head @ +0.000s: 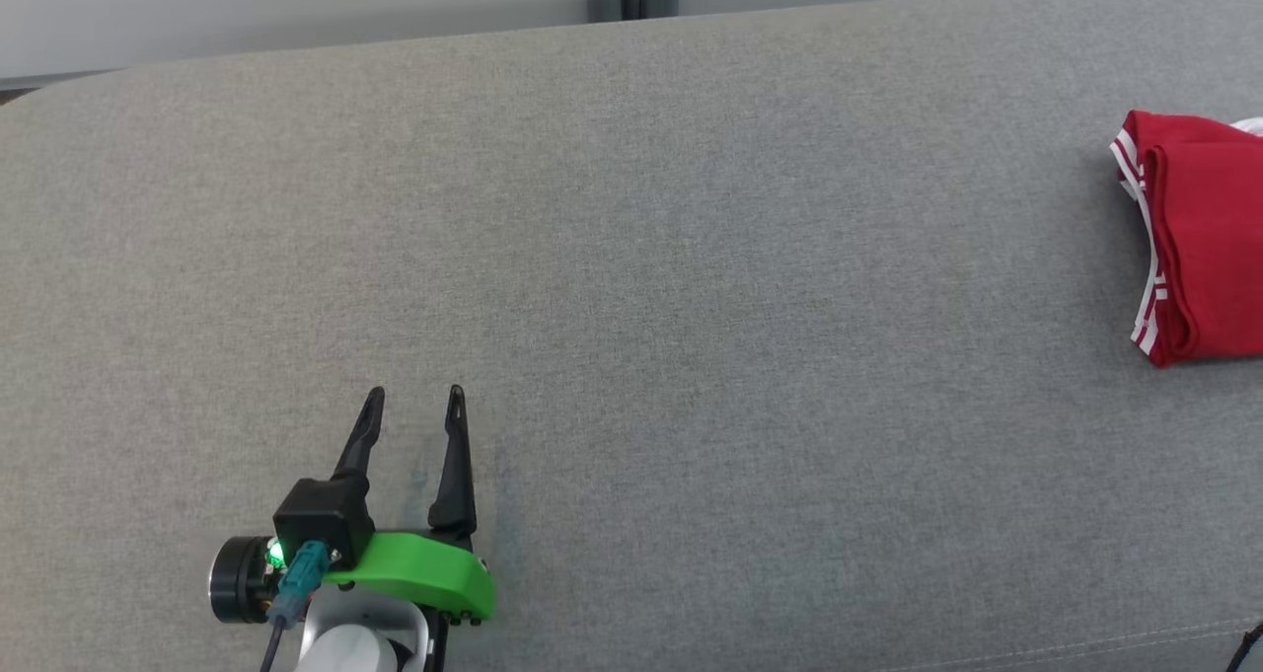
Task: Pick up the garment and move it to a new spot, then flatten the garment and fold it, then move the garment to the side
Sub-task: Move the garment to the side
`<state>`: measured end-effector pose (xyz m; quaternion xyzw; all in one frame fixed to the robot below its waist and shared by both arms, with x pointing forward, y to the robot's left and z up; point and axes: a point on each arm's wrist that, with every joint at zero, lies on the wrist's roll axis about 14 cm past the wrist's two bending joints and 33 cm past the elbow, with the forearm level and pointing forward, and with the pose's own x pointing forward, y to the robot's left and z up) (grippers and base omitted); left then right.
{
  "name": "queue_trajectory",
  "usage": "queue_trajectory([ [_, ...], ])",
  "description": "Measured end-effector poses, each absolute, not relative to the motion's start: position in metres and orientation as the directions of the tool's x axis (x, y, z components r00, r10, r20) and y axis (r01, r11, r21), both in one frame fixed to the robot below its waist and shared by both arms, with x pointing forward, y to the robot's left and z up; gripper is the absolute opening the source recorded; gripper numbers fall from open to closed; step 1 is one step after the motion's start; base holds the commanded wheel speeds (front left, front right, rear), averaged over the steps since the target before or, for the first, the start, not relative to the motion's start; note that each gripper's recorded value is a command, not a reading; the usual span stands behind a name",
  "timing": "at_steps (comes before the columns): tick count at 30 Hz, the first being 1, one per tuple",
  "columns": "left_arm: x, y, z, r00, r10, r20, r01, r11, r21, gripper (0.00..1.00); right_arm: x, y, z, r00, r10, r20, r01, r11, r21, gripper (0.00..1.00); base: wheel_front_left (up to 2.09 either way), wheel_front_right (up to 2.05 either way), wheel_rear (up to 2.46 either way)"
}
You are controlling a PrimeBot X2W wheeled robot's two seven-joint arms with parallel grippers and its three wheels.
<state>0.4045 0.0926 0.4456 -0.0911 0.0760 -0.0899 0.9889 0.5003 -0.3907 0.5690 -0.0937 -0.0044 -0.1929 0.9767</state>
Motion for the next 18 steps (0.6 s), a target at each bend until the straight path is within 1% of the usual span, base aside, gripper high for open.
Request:
queue_trajectory([
  [6,0.407,0.094,0.472,0.982,-0.177,-0.058,0.161,0.965,-0.209,1.00,0.508,-0.342,0.592,0.958,-0.263,0.112,0.278,0.948,-0.154,1.00,0.00,0.00,0.00],
  [10,0.404,0.095,0.489,0.986,-0.165,-0.015,0.157,0.961,-0.226,1.00,0.506,-0.304,0.607,0.972,-0.174,0.159,0.196,0.970,-0.142,1.00,0.00,0.00,0.00],
  [14,0.398,0.103,0.499,0.993,-0.120,0.008,0.119,0.965,-0.235,1.00,0.491,-0.271,0.608,0.976,-0.110,0.186,0.128,0.987,-0.092,1.00,0.00,0.00,0.00],
  [18,0.384,0.110,0.502,0.996,-0.093,0.012,0.093,0.965,-0.244,1.00,0.466,-0.251,0.605,0.972,-0.082,0.220,0.095,0.994,-0.049,1.00,0.00,0.00,0.00],
])
